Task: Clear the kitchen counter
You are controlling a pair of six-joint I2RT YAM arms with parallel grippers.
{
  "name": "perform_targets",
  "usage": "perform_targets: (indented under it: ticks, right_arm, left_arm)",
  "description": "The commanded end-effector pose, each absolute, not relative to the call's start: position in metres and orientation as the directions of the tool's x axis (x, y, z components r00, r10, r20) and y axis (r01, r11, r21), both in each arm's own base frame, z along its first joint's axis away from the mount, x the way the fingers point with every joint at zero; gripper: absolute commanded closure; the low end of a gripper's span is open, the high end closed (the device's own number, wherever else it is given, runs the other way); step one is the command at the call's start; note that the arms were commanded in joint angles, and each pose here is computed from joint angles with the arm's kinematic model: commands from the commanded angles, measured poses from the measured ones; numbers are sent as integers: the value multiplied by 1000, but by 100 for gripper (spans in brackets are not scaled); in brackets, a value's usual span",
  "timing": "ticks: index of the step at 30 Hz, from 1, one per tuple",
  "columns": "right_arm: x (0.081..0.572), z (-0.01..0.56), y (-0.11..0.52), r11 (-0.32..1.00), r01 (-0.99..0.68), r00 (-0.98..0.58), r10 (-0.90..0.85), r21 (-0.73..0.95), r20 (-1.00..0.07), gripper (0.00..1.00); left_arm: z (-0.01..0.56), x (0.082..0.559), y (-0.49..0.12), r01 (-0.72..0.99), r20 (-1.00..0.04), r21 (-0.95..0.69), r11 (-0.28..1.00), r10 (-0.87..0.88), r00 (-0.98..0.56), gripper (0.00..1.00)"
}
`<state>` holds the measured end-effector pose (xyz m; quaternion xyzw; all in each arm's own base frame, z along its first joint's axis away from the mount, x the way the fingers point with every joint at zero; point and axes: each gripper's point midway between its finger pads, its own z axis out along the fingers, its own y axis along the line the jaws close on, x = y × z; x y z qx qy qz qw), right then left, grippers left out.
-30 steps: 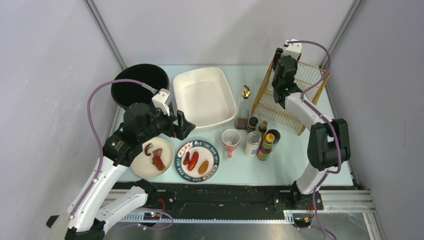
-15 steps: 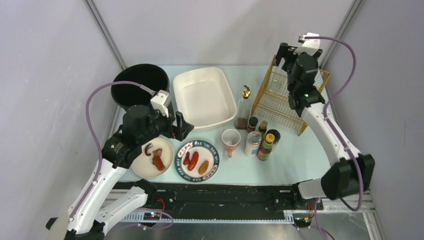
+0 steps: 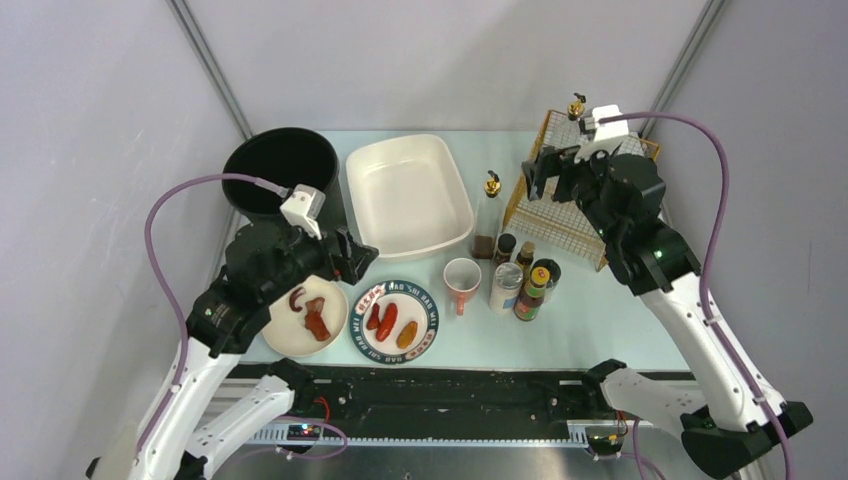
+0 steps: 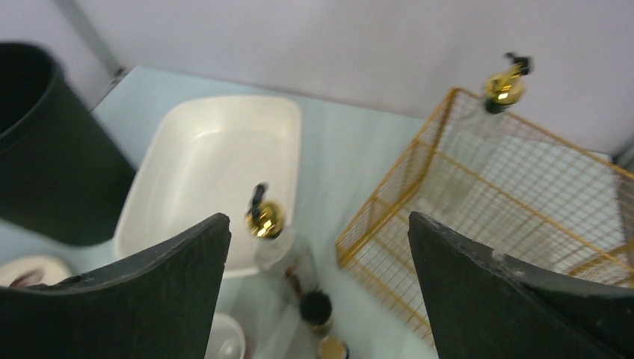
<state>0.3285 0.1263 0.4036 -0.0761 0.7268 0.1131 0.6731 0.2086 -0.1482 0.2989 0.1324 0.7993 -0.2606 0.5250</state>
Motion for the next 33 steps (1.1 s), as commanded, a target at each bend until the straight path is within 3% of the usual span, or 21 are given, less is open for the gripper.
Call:
perform_targets:
  ticks: [1, 12, 33]
  right_arm:
    - [289, 383, 152, 909, -410, -186, 2, 80, -982, 8]
    - [284, 324, 190, 876, -428, -362, 59, 222, -930, 14]
    - [353, 275, 209, 930, -353, -254, 11, 104, -967, 18]
  left_arm:
    - [322, 204, -143, 465, -916, -318, 826, -141, -376, 2]
    - [327, 190, -123, 423, -929, -325, 846, -202, -308, 2]
    - [298, 170, -87, 357, -958, -278, 892, -230, -171, 2]
